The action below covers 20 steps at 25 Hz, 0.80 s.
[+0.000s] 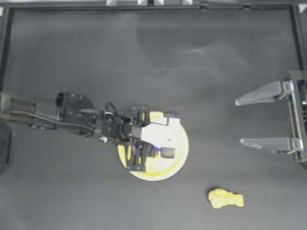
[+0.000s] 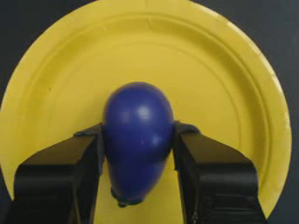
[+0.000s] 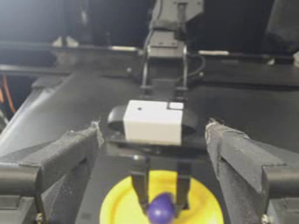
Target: Put purple eggplant on plate
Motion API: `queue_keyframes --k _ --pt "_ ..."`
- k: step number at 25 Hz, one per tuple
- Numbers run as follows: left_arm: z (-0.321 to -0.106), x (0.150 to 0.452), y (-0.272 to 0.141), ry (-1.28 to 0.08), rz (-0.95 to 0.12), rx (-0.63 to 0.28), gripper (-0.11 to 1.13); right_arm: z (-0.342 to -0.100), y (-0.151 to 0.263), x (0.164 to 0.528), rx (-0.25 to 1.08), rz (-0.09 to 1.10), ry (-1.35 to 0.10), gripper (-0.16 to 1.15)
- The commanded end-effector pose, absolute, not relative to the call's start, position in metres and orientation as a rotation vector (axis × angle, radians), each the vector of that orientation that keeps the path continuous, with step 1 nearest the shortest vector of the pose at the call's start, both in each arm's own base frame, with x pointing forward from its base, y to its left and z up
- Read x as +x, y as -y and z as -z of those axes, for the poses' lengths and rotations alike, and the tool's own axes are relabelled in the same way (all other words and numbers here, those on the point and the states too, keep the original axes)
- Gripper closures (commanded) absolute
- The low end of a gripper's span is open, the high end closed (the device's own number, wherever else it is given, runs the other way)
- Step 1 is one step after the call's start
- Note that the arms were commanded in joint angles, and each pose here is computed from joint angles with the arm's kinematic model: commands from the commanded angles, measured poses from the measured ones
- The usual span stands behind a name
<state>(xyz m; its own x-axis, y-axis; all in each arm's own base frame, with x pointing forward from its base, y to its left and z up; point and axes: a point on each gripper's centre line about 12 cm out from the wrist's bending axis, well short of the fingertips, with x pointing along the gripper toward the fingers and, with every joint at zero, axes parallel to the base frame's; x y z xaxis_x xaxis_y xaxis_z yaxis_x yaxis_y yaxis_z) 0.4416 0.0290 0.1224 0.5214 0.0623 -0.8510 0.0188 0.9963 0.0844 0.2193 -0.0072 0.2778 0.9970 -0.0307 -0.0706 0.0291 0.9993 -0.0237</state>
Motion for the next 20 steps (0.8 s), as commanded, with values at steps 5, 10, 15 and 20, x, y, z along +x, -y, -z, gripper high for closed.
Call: queue_keyframes --k 5,10,15,20 --pt "-0.149 0.449 -0.03 -0.966 -0.036 0.075 -0.05 -0.285 0.007 0.222 -0.026 0.03 -0.05 -0.02" --pt "-0.155 0.45 -0.031 -0.95 -0.038 0.076 0.01 -0.284 0.007 0.221 -0.026 0.03 -0.053 -0.02" --pt "-0.177 0.447 -0.036 -0.905 -0.05 0.077 0.0 -0.284 0.007 0.221 -0.026 0.03 -0.053 -0.02" --pt "-0.208 0.437 -0.043 -0.843 -0.068 0.09 0.0 -0.284 0.007 0.221 -0.026 0.03 -0.053 -0.02"
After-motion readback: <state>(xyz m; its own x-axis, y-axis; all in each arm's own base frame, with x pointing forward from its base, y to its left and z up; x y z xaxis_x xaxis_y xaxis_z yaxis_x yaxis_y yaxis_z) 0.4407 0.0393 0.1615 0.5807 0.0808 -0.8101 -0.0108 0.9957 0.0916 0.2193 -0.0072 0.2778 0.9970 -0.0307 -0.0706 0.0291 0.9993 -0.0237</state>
